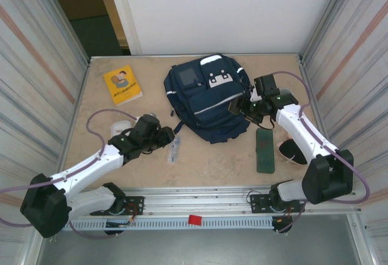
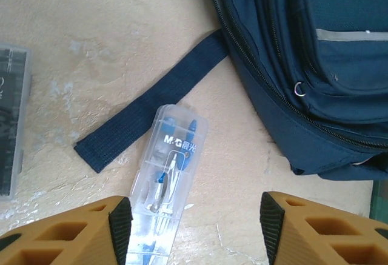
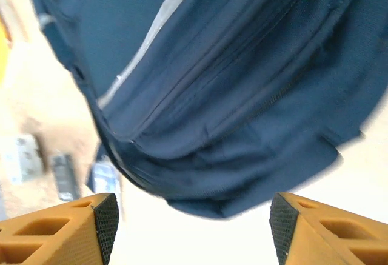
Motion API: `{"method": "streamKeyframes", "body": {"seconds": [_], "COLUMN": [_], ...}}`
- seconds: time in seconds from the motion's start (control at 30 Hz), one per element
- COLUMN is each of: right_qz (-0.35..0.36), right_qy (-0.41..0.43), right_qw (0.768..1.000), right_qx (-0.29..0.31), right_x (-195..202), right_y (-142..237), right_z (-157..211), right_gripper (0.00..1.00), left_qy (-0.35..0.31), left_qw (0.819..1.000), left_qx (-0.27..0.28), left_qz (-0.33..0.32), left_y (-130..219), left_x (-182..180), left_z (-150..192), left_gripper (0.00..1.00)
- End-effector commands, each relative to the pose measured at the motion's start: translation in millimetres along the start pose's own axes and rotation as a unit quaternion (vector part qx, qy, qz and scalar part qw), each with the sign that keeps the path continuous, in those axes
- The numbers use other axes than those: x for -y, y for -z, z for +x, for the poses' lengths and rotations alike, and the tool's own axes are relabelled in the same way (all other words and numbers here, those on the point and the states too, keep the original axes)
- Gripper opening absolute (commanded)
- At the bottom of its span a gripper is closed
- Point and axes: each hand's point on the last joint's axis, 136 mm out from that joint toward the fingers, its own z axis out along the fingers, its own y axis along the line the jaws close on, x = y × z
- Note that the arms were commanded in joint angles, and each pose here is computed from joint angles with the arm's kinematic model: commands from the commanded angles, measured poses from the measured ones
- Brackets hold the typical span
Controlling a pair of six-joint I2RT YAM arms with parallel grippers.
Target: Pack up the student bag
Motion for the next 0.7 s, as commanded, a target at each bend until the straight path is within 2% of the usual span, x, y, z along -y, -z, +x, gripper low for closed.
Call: {"method": "streamKeyframes", "body": {"seconds": [0.0,0.07,0.13,0.2,0.33,0.5,0.67], "right_qz": [0.089,0.095,0.057,0.01,-0.032,-0.021,-0.016], "right_qy": [0.026,0.044,0.061,0.071,0.085,0.072,0.046], "right_qw": [0.995,0.993,0.996,0.997,0.996,0.997,0.999], "right_qx": [-0.045,-0.045,-0.03,-0.005,0.017,0.024,-0.009], "right_x": [29.0,25.3,8.5,-11.5,-34.3,-25.0,-5.4], "right_y": [21.4,29.6,29.1,20.5,-12.4,-63.6,-109.0], "right_z": [32.4,34.4,28.4,12.4,-17.0,-33.5,-15.3], "right_gripper": [0.67,0.66,0.64,0.63,0.59,0.57,0.57], "left_qy": [0.021,0.013,0.008,0.009,0.012,0.028,0.049], "left_qw": [0.999,1.0,1.0,1.0,1.0,0.999,0.998], "left_qx": [0.012,0.014,0.013,0.009,0.009,0.022,0.018], "left_qz": [-0.024,-0.024,-0.023,-0.018,-0.015,-0.022,-0.021], "left_y": [-0.3,-0.1,-1.3,-4.4,-8.0,-11.2,-16.8], "left_x": [-10.1,-8.9,-7.2,-5.9,-4.5,-11.7,-20.7], "left_z": [-2.5,-4.5,-5.2,-4.4,-5.4,-17.1,-23.1], "left_gripper": [0.6,0.6,0.6,0.6,0.6,0.61,0.62]}}
